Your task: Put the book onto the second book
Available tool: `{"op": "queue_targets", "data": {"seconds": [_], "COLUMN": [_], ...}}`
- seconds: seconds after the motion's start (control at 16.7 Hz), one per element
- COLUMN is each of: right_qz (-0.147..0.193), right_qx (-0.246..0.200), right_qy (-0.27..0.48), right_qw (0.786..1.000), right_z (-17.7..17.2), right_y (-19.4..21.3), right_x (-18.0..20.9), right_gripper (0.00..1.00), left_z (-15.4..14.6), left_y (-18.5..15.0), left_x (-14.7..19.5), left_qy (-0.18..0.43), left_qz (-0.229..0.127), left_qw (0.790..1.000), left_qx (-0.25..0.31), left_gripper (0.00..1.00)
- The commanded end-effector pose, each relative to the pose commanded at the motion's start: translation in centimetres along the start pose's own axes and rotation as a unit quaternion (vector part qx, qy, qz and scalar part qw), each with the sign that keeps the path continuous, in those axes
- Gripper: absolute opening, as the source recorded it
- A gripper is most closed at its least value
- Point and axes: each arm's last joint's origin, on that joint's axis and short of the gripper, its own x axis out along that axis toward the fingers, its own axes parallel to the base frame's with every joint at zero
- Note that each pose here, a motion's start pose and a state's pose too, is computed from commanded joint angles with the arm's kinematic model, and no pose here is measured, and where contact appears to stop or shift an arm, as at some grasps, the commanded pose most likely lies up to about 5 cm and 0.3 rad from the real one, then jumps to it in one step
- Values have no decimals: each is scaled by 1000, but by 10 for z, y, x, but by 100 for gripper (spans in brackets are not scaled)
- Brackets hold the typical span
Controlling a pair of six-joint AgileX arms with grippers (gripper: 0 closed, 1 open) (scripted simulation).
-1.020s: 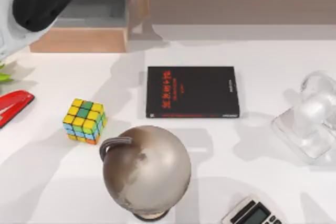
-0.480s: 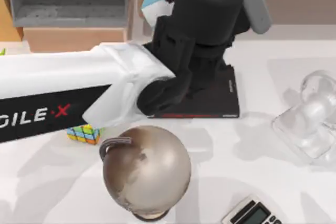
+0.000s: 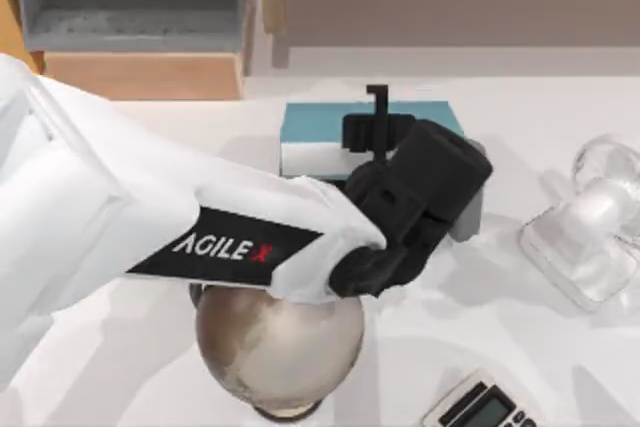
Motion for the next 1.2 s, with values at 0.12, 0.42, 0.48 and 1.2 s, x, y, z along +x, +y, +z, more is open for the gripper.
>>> {"op": "queue_targets", "data": {"seconds": [0.12, 0.42, 0.48, 1.2], "right_qz": [0, 0, 0, 0], "right_qx": [0, 0, 0, 0], "right_qy": [0, 0, 0, 0], "right_qw": [1000, 1000, 1000, 1000], "right_z": [0, 0, 0, 0], "right_y": [0, 0, 0, 0], "right_x": [0, 0, 0, 0], "right_gripper": [100, 100, 100, 100], "left_z": [-1, 0, 1, -1], "left_y": [-3, -2, -2, -3], "left_x": [2, 2, 2, 7], "left_qy": [3, 1, 0, 3], "left_qz": [-4, -2, -4, -4], "left_qw": [1000, 1000, 1000, 1000], "left_qx": [5, 5, 8, 5], "left_gripper": [0, 0, 0, 0]}}
